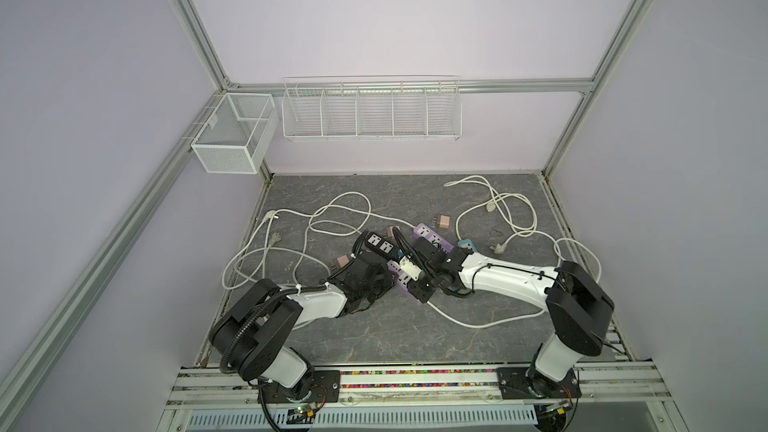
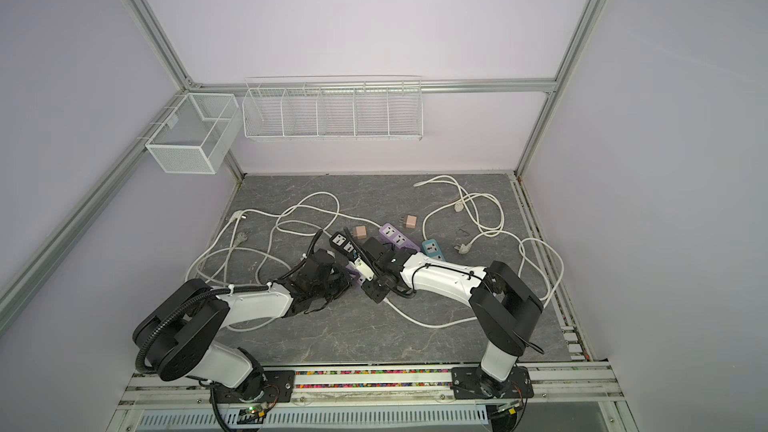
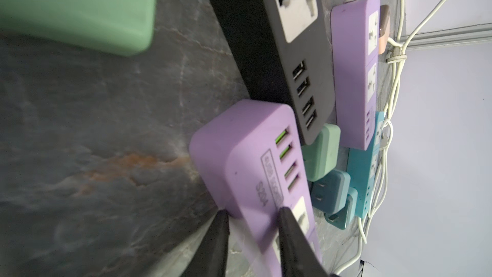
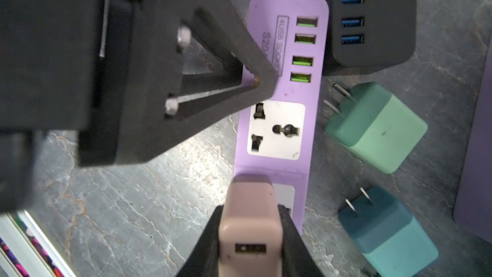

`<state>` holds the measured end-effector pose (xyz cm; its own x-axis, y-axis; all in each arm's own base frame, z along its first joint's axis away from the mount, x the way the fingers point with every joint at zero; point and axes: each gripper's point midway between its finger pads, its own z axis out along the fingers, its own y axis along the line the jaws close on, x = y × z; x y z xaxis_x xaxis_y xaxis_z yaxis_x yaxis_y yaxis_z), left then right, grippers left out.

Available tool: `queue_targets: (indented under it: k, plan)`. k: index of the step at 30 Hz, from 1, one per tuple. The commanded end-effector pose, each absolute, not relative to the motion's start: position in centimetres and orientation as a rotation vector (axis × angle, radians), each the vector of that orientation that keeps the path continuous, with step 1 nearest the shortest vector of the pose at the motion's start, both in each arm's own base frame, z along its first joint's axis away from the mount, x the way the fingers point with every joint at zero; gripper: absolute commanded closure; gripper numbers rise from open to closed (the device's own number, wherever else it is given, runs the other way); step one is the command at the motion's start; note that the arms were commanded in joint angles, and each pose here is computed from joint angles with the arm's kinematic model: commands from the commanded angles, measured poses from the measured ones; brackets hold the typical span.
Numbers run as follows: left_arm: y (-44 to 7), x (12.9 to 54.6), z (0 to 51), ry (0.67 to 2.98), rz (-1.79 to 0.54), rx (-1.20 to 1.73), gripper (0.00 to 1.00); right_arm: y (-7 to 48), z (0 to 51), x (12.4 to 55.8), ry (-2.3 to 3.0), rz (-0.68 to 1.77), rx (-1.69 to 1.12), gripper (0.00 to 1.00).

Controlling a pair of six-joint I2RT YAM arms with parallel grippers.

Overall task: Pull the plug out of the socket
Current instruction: 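Close the right gripper on the pink adapter while the left holds the S204 strip, then pull the pink adapter out of the S204 strip with the right gripper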

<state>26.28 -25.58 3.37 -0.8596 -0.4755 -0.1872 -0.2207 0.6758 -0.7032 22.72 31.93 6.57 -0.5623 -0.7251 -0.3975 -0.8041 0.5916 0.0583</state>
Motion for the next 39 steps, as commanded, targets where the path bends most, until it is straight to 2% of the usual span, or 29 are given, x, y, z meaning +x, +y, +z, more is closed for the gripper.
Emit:
queue_targets:
  k: [1, 5, 14, 20, 28, 35, 39]
  plan:
    - [-20.0, 21.8, -3.6, 2.765, -0.599, -0.674, 0.70, 32.6, 6.6, 22.6, 2.474, 0.368, -1.273, 0.75]
    - [-19.6, 21.8, -3.5, 2.761, -0.574, -0.672, 0.70, 33.3, 6.5, 21.8, 2.474, 0.413, -1.279, 0.76]
    - [-19.3, 21.5, -3.6, 2.760, -0.550, -0.678, 0.71, 30.9, 7.7, 23.5, 2.452, 0.286, -1.259, 0.76]
    - [-18.9, 21.5, -3.3, 2.750, -0.535, -0.686, 0.72, 32.8, 7.6, 21.9, 2.439, 0.386, -1.261, 0.77]
    - [-19.5, 21.4, -3.4, 2.763, -0.564, -0.677, 0.72, 30.9, 9.4, 24.4, 2.430, 0.368, -1.151, 0.78]
    - [-19.2, 21.4, -3.6, 2.759, -0.552, -0.702, 0.72, 32.6, 9.1, 22.0, 2.394, 0.414, -1.234, 0.79]
    - [-19.6, 21.5, -3.6, 2.766, -0.557, -0.691, 0.73, 31.9, 9.4, 22.6, 2.389, 0.389, -1.222, 0.80]
